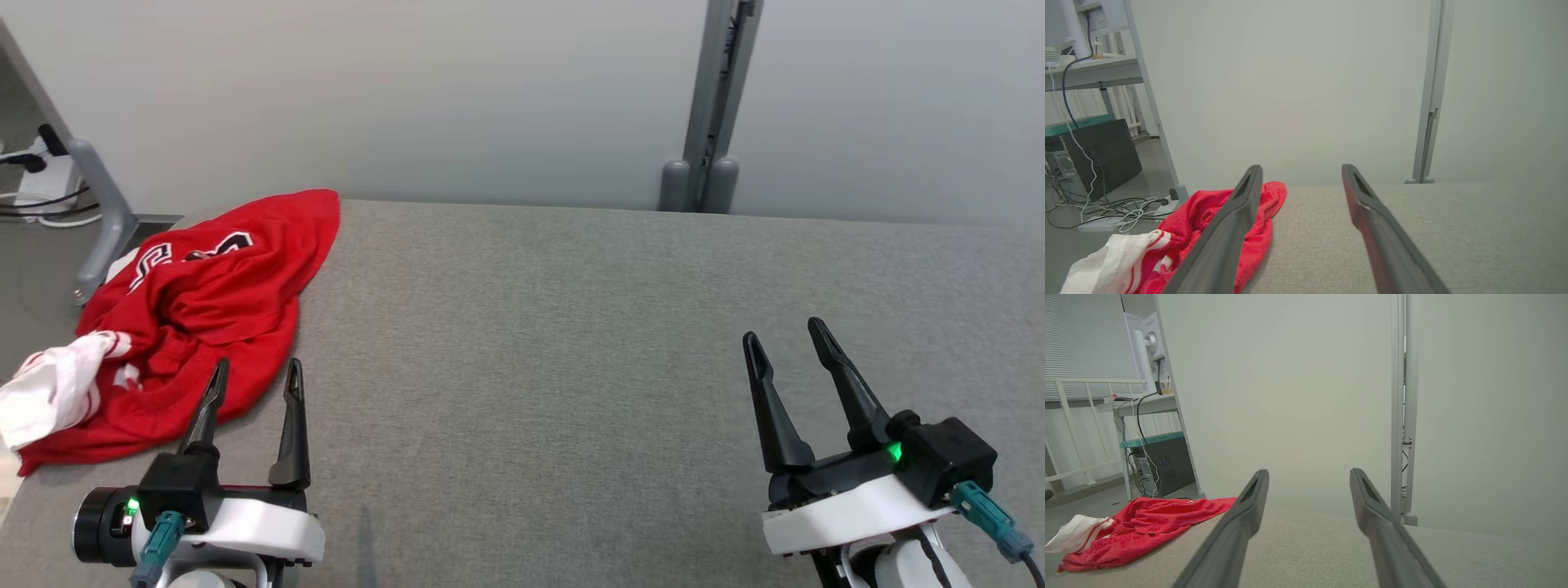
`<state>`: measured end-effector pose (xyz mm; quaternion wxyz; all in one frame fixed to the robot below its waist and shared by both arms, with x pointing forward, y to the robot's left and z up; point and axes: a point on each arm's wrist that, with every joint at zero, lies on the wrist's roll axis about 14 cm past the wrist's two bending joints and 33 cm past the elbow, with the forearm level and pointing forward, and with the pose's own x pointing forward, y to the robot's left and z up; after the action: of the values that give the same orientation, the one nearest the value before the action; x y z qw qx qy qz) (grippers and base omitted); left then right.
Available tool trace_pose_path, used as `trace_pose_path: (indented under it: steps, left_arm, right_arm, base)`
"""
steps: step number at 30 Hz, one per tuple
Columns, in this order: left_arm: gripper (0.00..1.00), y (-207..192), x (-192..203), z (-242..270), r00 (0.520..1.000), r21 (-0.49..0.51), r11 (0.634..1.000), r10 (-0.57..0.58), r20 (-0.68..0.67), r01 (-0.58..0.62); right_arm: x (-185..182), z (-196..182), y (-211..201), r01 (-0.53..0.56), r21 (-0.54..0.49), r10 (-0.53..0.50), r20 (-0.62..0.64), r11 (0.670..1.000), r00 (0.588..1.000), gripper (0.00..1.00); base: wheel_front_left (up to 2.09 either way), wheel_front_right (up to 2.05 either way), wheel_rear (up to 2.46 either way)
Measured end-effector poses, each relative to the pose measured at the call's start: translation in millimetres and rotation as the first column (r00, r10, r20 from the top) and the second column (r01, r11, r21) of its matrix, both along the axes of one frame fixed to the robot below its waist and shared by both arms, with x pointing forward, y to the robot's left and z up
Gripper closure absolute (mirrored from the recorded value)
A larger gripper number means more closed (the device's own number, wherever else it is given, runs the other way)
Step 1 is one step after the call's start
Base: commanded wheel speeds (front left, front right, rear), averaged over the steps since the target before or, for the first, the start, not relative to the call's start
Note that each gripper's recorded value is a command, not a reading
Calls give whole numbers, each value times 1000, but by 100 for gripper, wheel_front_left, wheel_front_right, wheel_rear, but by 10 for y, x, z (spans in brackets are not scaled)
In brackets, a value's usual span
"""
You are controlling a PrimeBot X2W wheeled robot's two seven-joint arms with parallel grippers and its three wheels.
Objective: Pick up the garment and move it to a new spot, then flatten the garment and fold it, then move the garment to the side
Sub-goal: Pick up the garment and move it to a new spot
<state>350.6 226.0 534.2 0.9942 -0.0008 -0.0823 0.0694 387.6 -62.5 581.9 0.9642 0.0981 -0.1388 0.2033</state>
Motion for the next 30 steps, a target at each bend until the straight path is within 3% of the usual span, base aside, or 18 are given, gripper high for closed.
trace_pose_path:
  steps: [8,17,30]
  left_arm:
    - [0,408,-339,-14,991,-10,991,135,0,-135]
    - [0,858,-833,-58,954,-22,953,301,-5,-301]
    - [0,1121,-1196,-115,912,-31,911,410,-19,-410]
  right_arm:
    - [11,-41,432,-128,32,128,-26,991,991,0]
    - [-36,-40,957,-276,53,278,-39,960,960,0]
    - [-127,-77,1354,-386,42,388,-49,922,921,0]
  base:
    - [0,0,0]
    - [0,0,0]
    - [0,0,0]
